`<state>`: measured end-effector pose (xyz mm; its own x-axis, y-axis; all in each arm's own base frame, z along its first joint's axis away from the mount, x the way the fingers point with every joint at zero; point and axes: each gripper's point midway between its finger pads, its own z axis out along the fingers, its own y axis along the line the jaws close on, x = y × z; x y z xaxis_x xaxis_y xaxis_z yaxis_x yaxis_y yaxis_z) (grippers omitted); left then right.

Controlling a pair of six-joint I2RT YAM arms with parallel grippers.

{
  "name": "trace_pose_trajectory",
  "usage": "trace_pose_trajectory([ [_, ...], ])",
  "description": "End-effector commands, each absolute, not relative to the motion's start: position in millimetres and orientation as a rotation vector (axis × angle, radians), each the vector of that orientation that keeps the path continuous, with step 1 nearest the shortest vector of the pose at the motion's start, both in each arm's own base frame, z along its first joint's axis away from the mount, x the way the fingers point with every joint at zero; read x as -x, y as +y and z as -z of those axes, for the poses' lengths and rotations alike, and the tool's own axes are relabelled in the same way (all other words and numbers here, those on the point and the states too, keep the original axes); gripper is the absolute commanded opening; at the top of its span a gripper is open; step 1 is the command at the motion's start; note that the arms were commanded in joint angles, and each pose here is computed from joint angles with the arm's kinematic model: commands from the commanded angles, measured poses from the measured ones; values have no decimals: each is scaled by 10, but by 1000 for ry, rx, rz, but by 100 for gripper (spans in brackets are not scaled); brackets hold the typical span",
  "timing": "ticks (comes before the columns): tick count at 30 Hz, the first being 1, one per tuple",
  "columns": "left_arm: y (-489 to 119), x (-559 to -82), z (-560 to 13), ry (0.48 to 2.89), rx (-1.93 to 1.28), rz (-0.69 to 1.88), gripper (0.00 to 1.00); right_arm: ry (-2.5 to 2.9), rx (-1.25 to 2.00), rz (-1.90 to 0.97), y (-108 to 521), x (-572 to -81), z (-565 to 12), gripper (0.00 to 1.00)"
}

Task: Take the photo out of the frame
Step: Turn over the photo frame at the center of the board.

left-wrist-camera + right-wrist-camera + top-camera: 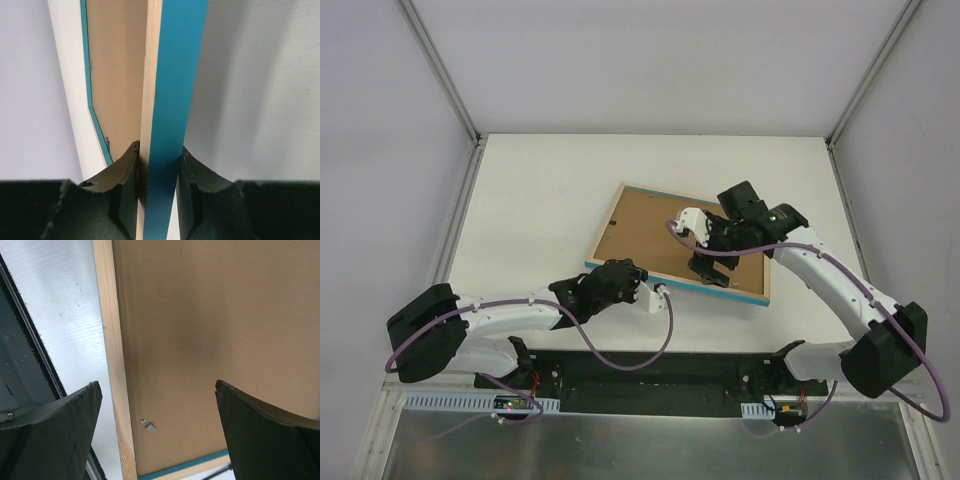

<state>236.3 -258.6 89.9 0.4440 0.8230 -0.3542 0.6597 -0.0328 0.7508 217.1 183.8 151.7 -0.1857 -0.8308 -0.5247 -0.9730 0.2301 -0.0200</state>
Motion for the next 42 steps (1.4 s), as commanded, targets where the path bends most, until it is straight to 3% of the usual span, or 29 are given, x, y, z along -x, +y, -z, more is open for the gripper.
trace_pose_trajectory([
  [1, -2731, -2196, -1070, 1354, -1705, -31, 1, 1971, 1662, -311, 1675, -2218, -1847, 96],
  [15, -2978, -2138, -1770, 1416, -1712, 104, 0, 1752, 1486, -272, 1533, -2125, -2748, 96],
  [34, -3068, -1952, -2262, 1477, -1731, 302, 0, 1640, 1488, -316, 1554, -1969, -3032, 96],
  [42, -3038, -1956, -2222, 1495, -1735, 308, 0, 1584, 1571, -489, 1665, -1655, -3104, 96],
])
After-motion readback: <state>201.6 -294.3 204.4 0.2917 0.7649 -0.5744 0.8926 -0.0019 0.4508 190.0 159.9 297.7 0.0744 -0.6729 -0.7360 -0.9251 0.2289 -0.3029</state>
